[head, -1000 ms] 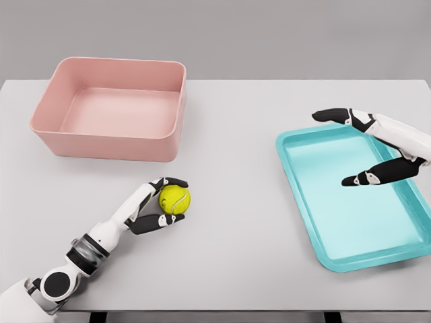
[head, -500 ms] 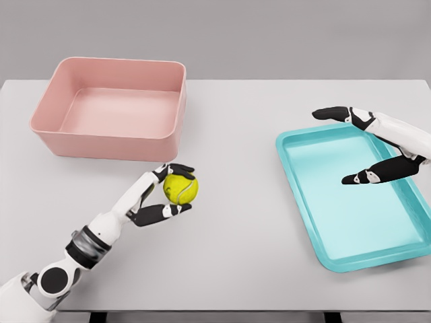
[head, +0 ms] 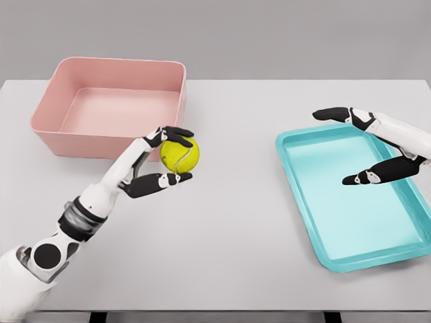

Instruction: Put the tennis from the blue tray into the pink basket with both arms

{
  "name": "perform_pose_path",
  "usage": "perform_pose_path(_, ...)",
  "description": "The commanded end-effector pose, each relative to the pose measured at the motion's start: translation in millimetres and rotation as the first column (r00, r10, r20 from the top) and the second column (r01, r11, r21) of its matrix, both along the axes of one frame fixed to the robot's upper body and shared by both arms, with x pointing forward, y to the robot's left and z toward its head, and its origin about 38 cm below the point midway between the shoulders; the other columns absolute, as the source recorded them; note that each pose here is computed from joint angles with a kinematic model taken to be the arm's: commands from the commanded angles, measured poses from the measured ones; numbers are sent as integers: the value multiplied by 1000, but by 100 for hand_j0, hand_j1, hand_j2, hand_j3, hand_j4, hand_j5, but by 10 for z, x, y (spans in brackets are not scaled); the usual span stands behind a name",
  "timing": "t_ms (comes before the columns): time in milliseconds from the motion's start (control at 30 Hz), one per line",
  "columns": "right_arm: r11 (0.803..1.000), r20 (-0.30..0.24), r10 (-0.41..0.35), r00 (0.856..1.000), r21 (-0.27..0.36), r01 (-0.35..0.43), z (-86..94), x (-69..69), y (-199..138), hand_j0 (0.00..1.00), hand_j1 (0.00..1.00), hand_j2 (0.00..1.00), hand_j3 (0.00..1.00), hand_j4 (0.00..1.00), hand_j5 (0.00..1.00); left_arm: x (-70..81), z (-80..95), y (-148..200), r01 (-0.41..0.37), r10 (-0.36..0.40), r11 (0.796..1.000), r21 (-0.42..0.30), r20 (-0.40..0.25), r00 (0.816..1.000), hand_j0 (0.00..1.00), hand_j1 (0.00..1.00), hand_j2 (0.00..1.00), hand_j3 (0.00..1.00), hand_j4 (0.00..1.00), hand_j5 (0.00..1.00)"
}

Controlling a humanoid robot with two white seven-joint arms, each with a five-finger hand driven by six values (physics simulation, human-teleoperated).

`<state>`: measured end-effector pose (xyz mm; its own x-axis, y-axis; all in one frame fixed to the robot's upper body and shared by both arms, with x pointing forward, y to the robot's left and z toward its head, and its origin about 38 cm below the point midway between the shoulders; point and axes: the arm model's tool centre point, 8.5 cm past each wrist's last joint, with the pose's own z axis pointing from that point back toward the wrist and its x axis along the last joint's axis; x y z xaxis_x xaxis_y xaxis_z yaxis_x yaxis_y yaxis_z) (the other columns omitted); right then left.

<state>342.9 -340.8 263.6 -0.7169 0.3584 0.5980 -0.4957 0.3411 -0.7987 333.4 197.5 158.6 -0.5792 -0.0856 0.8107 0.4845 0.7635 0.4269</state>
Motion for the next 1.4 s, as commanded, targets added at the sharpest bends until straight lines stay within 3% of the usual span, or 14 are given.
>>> perform_pose_path(0, 1000, -3, -1, 1000, 2, 1, 13, 0, -10, 100, 100, 100, 100, 100, 100, -10, 28, 2, 8, -8, 1000, -16, 16, 1000, 55, 55, 55, 55, 55, 55)
perform_pose_path(367, 1000, 8, -6, 1000, -23, 6, 88, 1, -58, 100, 100, 100, 100, 100, 100, 260, 367, 121, -39, 41, 999, -21, 95, 995, 53, 53, 53, 53, 53, 53)
perform_pose_path(433, 1000, 6, -5, 1000, -24, 5, 84, 1, -56, 100, 100, 100, 100, 100, 100, 319, 437, 218, -79, 80, 997, -19, 103, 992, 53, 53, 53, 53, 53, 53)
perform_pose_path(500, 1000, 5, -5, 1000, -24, 5, 78, -1, -57, 100, 100, 100, 100, 100, 100, 396, 444, 299, -129, 128, 992, 6, 76, 989, 53, 53, 53, 53, 53, 53)
perform_pose_path(700, 1000, 0, -7, 1000, -24, 7, 66, 0, -59, 100, 100, 100, 100, 100, 100, 582, 562, 353, -182, 179, 982, 42, 65, 982, 53, 53, 53, 53, 53, 53)
perform_pose_path(867, 1000, -1, -8, 1000, -21, 7, 61, 1, -54, 100, 100, 100, 100, 100, 100, 788, 535, 478, -255, 256, 962, 96, 4, 967, 53, 53, 53, 53, 53, 53)
perform_pose_path(1000, 1000, -1, -8, 1000, -22, 8, 61, 2, -60, 100, 100, 100, 100, 100, 100, 985, 455, 646, -324, 333, 934, 148, -39, 942, 53, 53, 53, 53, 53, 53)
perform_pose_path(1367, 1000, -4, -12, 1000, -23, 12, 56, 9, -66, 100, 100, 100, 100, 100, 100, 1332, 350, 1000, -434, 459, 876, 212, -83, 885, 56, 56, 56, 56, 56, 56)
